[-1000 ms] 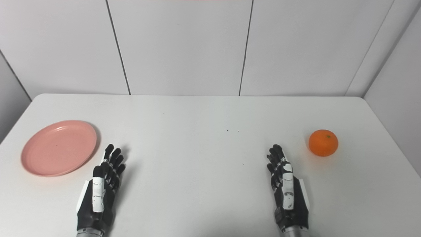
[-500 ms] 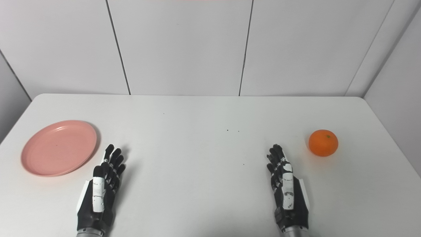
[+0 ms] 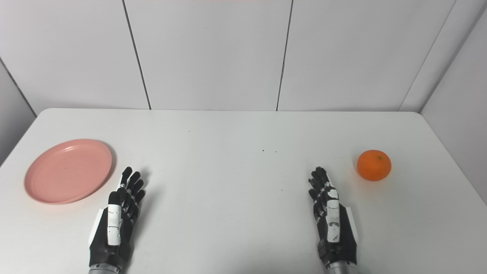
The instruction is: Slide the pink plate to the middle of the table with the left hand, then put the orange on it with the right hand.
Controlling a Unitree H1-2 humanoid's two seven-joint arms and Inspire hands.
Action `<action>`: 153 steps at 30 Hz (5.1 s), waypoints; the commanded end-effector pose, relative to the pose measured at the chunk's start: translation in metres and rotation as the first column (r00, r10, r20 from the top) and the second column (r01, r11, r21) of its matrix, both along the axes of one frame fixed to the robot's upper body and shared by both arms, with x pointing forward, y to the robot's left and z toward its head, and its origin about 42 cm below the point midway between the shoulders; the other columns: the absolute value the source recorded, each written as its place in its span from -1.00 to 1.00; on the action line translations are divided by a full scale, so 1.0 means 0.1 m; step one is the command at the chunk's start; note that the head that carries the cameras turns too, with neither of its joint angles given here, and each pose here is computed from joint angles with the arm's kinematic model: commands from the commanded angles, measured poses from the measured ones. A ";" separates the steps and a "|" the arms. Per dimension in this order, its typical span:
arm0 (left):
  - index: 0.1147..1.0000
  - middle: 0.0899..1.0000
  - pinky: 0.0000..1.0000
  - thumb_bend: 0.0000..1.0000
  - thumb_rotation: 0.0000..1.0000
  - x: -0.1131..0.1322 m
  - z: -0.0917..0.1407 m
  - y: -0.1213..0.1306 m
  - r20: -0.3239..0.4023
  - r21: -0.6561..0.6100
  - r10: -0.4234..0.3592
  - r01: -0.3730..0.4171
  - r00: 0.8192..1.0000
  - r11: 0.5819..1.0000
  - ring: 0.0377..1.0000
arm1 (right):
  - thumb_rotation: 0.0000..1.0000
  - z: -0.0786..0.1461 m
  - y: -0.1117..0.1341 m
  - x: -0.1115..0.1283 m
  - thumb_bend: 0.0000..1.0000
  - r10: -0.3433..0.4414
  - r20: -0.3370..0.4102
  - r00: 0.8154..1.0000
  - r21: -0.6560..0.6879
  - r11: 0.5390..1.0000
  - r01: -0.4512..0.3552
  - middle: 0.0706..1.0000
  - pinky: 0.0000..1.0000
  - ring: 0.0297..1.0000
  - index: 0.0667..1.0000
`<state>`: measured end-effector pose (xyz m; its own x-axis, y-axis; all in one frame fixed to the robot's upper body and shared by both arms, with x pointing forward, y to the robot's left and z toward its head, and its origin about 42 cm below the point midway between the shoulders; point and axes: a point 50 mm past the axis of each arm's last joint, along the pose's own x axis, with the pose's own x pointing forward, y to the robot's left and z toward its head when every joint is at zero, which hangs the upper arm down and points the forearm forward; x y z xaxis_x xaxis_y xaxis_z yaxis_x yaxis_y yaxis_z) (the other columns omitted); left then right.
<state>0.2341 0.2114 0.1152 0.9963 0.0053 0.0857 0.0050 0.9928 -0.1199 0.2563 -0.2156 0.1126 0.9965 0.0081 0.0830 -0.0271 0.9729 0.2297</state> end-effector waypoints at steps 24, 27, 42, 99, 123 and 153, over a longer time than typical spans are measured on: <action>1.00 0.96 1.00 0.50 1.00 -0.25 -0.26 0.02 -0.072 0.029 0.026 -0.024 0.997 0.999 0.99 | 1.00 -0.25 -0.08 -0.05 0.78 0.020 -0.068 0.997 0.006 1.000 -0.019 0.89 1.00 0.94 0.87; 1.00 0.96 1.00 0.50 1.00 -0.24 -0.29 -0.03 -0.079 0.016 0.025 -0.024 0.997 1.000 0.99 | 1.00 -0.29 -0.12 -0.05 0.74 0.025 -0.072 0.997 0.011 1.000 -0.024 0.91 1.00 0.96 0.88; 1.00 0.93 1.00 0.46 0.94 -0.21 -0.46 -0.30 -0.078 0.015 0.034 -0.032 0.996 0.999 0.95 | 1.00 -0.46 -0.40 -0.04 0.71 0.024 -0.079 0.997 0.014 1.000 -0.023 0.98 1.00 0.99 0.96; 0.72 0.84 0.90 0.75 0.94 0.20 0.08 -0.17 -0.001 -0.163 -0.032 0.031 0.999 0.986 0.85 | 1.00 -0.60 -0.50 -0.05 0.72 0.053 -0.081 0.995 -0.001 0.999 -0.054 1.00 1.00 1.00 0.99; 0.71 0.74 0.53 1.00 0.92 0.79 1.32 0.59 0.302 -0.079 -0.048 0.075 0.952 0.994 0.73 | 1.00 -0.60 -0.48 -0.02 0.75 0.047 -0.084 0.995 -0.004 0.999 -0.048 1.00 1.00 1.00 0.95; 0.71 0.65 0.65 1.00 0.81 1.48 1.92 2.36 0.278 -0.022 0.051 -0.047 0.959 0.999 0.71 | 1.00 -0.65 -0.46 0.03 0.74 0.054 -0.103 0.993 -0.012 0.998 -0.055 0.99 1.00 1.00 0.93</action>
